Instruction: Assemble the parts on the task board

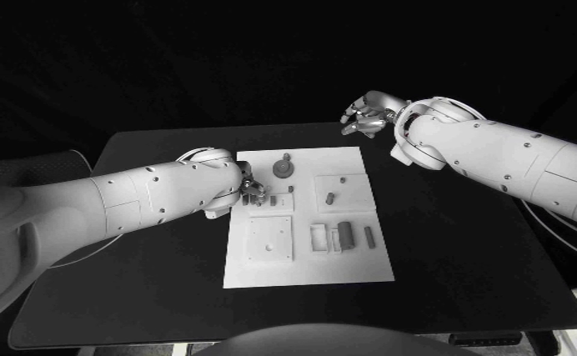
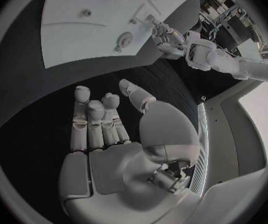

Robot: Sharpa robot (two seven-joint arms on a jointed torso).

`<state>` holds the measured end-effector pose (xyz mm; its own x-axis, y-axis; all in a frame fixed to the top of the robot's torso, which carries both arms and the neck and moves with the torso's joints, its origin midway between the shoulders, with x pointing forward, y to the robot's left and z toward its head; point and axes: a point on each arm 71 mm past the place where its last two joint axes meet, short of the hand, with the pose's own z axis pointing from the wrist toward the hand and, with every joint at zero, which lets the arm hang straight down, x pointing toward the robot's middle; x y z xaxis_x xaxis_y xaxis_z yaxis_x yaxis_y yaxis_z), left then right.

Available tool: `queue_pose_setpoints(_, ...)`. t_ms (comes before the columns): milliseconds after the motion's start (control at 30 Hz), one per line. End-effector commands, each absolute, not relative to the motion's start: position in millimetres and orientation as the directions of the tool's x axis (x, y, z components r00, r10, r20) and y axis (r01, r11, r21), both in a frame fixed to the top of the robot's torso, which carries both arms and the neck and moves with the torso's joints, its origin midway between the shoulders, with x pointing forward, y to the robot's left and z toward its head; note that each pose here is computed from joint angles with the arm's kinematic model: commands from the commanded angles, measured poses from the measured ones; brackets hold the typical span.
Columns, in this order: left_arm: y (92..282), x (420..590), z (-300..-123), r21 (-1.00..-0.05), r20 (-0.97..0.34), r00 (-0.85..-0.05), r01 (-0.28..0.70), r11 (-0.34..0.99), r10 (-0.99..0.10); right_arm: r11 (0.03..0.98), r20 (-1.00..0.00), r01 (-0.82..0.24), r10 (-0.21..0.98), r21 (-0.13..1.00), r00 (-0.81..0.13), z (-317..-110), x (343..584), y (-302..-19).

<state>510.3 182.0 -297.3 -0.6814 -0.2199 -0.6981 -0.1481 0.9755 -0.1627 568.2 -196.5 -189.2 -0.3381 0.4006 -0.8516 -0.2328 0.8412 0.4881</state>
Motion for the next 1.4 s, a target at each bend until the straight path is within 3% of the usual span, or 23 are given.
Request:
queue_pose_setpoints(33, 180.3, 508.7, -298.8, -0.156, -0.689, -0.695, -0.132, 0.979, -0.204, 0.841, -0.852, -0.241, 0.391, 0.484, -0.348, -189.9, 567.6, -195.2)
queue_pose_setpoints(1400, 178.9, 510.3, -298.3, -0.138, -0.702, -0.689, -0.116, 0.984, -0.18, 0.841, -0.853, -0.241, 0.392, 0.484, -0.346, -189.7, 567.5, -195.8)
